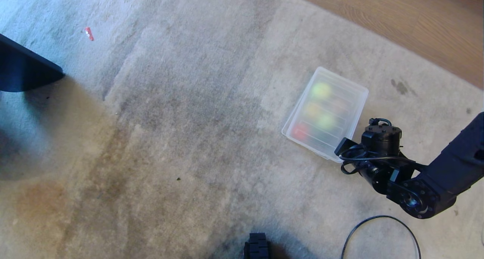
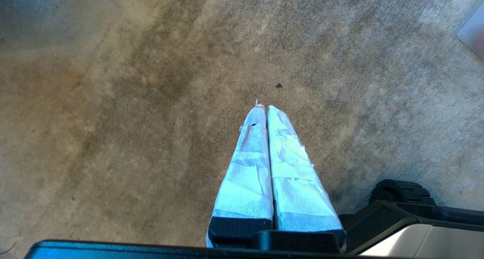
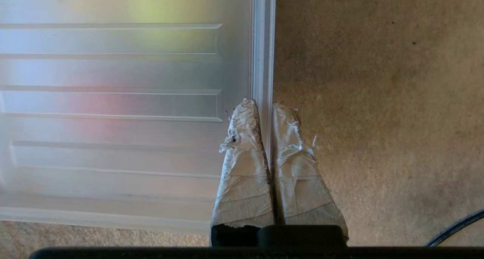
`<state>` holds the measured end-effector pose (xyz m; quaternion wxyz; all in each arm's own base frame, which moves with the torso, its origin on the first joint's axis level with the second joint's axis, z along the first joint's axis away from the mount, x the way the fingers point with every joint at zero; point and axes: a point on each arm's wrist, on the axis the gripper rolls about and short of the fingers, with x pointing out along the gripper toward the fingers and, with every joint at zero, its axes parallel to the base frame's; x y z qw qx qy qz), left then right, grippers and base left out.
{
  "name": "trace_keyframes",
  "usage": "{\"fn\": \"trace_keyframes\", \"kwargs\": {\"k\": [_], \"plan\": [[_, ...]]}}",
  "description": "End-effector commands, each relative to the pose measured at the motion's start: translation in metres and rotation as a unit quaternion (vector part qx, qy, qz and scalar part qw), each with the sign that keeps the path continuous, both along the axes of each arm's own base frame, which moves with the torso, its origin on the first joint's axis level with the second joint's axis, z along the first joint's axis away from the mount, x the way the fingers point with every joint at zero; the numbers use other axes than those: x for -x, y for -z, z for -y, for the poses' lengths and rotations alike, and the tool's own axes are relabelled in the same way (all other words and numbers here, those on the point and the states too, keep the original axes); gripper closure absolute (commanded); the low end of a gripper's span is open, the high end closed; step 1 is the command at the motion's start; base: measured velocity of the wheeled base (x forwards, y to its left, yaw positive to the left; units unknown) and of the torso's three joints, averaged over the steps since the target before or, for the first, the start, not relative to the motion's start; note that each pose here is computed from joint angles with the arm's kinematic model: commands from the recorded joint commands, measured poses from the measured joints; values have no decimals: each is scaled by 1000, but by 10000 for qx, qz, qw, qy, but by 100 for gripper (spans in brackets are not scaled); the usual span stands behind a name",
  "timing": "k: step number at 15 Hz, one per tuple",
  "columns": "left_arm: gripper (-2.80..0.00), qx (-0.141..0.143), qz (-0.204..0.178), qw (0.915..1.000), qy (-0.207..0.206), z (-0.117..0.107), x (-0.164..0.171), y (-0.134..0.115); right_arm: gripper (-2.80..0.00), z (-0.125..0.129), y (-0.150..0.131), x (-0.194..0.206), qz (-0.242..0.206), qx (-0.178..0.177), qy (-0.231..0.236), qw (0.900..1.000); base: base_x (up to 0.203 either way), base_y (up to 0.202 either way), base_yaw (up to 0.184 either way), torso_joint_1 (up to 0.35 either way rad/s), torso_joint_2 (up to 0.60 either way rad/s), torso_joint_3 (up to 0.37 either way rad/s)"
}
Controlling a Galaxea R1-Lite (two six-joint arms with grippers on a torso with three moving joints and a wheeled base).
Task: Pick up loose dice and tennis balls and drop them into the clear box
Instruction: Close the lid
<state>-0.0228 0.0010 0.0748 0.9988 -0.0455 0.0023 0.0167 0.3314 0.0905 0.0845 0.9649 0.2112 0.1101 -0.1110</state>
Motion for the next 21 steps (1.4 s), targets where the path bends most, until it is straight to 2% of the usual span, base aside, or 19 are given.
{"fn": "trace_keyframes", "kwargs": {"k": [1, 6, 7, 8, 15, 19, 21], "plan": [[0, 4, 0, 10000, -3, 0, 0, 0, 0, 0, 9, -2, -107, -3, 43, 9999, 0, 0, 0, 0, 0, 0], [0, 4, 0, 10000, -3, 0, 0, 0, 0, 1, 12, -5, -85, -49, 162, 9998, 0, 0, 0, 0, 0, 0], [0, 4, 0, 10000, -3, 0, 0, 0, -133, 1, 13, -6, -83, -20, 228, 9997, 0, 0, 0, 0, 0, 0], [0, 4, 0, 10000, -3, 0, 0, 0, -280, 2, 12, -6, -55, -6, 304, 9995, 0, 0, 0, 0, 0, 0], [0, 4, 0, 10000, -3, 0, 0, 0, -280, -6, -1, -15, 262, -88, 121, 9995, 0, 0, 0, 0, 0, 0], [0, 4, 0, 10000, -3, 0, 0, 0, -280, -12, -12, -21, 661, -328, -358, 9966, 0, 0, 0, 0, 0, 0], [0, 4, 0, 10000, -3, 0, 0, 0, -280, -13, -14, -24, 724, -373, -474, 9956, 0, 0, 0, 0, 0, 0]]}}
